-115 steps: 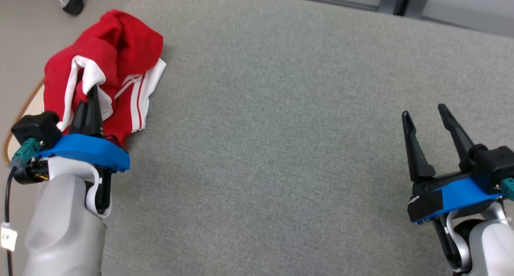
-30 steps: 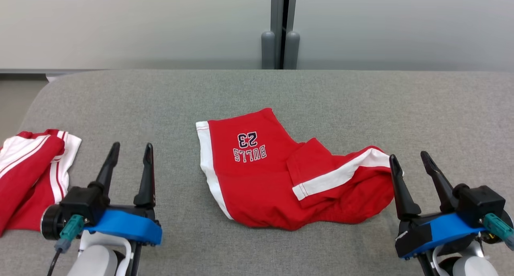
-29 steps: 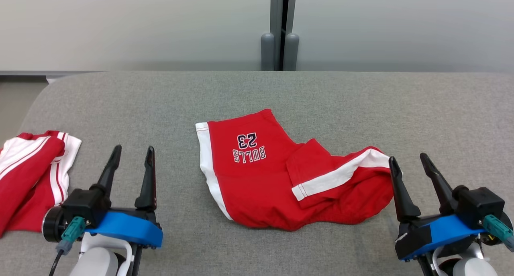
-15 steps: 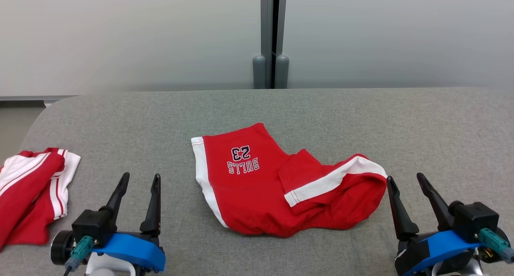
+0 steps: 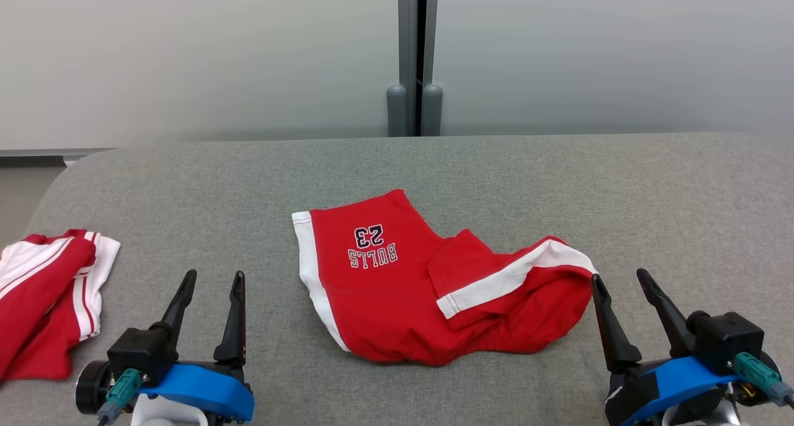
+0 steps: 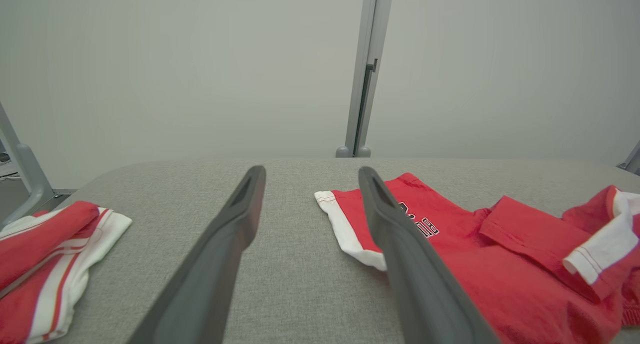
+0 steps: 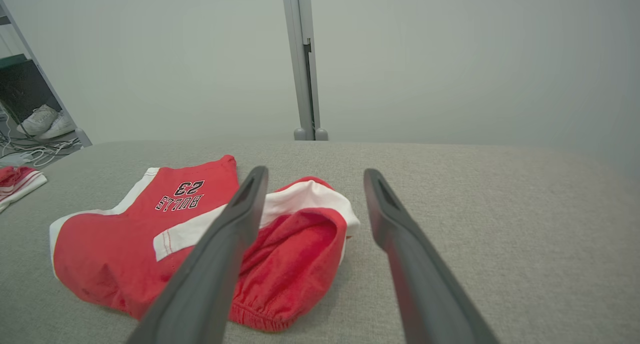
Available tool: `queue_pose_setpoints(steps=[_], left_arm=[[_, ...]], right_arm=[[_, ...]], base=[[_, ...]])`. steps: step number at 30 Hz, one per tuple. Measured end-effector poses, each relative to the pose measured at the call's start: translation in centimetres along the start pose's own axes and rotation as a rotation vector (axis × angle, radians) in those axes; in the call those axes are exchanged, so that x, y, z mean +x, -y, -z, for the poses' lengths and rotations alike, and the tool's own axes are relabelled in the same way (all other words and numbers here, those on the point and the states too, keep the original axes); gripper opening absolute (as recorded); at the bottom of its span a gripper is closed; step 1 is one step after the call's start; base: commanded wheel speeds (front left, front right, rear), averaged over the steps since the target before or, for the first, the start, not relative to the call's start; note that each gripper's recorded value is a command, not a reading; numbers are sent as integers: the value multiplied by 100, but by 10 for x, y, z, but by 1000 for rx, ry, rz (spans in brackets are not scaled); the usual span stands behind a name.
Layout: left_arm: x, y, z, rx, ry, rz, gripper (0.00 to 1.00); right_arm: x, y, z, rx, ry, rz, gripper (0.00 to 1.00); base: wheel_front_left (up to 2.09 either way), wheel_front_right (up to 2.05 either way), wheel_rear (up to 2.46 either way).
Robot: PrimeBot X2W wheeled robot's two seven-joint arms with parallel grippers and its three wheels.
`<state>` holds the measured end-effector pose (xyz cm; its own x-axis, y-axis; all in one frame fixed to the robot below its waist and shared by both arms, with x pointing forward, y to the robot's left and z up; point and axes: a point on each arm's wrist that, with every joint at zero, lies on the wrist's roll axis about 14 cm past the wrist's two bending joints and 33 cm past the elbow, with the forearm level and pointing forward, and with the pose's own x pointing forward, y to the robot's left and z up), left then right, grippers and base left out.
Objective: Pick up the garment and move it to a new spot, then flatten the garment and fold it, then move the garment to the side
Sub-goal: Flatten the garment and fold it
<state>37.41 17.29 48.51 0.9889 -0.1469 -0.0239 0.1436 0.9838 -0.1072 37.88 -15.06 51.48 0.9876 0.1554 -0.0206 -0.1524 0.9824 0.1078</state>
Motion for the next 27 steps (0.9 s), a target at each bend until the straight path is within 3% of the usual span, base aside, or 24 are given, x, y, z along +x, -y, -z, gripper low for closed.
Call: queue_pose_setpoints(steps=[8,15,20,27], left_arm=[[3,-1,2,-2,-7,-4,100],[19,0,3,-7,-6,4,100],[31,-4,9,-2,-21,-4,100],[40,-12,19,-9,-42,-22,100]], right_arm=[[5,-4,5,-8,-20,-15,100],[30,-46,16,-71,-94,-180,100],[44,-75,48,-130,-251,-317,100],[41,-82,104,-227,-510,-416,100]], base=[[0,0,0],[0,0,0],[0,0,0],[0,0,0]])
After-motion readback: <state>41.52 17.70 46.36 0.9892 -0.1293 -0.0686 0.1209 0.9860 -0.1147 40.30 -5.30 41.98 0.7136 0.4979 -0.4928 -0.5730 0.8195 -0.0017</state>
